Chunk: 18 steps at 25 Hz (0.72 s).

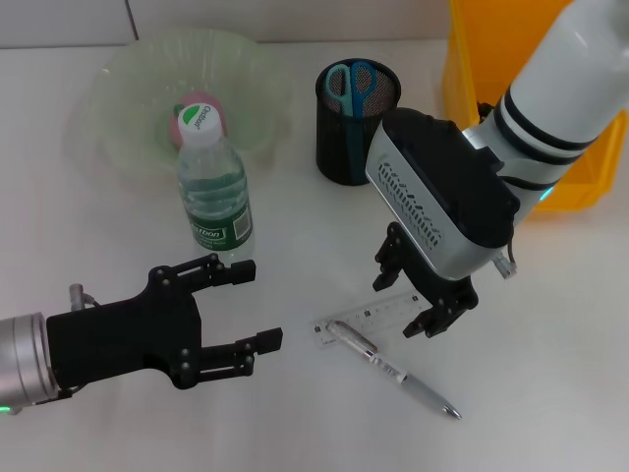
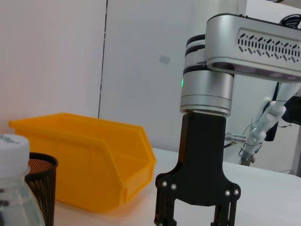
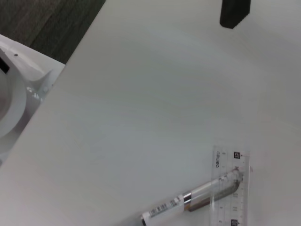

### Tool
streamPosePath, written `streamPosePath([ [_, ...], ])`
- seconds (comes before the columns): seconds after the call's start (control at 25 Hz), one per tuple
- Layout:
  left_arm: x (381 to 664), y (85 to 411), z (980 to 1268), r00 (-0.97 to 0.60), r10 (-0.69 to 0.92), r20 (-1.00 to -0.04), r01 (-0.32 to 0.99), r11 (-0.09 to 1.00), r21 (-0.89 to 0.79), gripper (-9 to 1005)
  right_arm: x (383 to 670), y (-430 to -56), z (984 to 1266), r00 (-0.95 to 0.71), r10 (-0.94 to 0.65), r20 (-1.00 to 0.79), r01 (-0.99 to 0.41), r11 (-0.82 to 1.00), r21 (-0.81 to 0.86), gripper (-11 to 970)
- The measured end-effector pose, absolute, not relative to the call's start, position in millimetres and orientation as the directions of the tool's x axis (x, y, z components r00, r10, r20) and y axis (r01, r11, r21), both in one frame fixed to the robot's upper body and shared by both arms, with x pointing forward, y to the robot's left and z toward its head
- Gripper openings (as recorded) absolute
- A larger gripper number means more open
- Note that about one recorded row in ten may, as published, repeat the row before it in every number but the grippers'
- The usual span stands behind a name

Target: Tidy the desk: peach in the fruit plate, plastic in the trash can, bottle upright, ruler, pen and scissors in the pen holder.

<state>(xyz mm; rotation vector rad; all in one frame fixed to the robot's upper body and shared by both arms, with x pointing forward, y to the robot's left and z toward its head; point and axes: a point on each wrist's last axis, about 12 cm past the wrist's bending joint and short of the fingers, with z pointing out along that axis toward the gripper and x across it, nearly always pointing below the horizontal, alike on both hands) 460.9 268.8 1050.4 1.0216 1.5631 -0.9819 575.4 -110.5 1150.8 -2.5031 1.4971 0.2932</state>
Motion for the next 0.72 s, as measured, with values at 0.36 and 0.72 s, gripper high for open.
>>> streamPosePath([
  [0.36,461,269,1051,-0.158,0.142,-0.977,0.944,0.313,-0.107,799,582,-105,1145,0.46,-0.84,-0.288,-0.884,-0.465,-0.055,586],
  [0.72,463,267,1052,-0.155,0.141,-0.978,0.945,0.31,-0.105,799,588,-102,1137,0.443,-0.848,-0.291,-0.893,-0.447,-0.054,584],
])
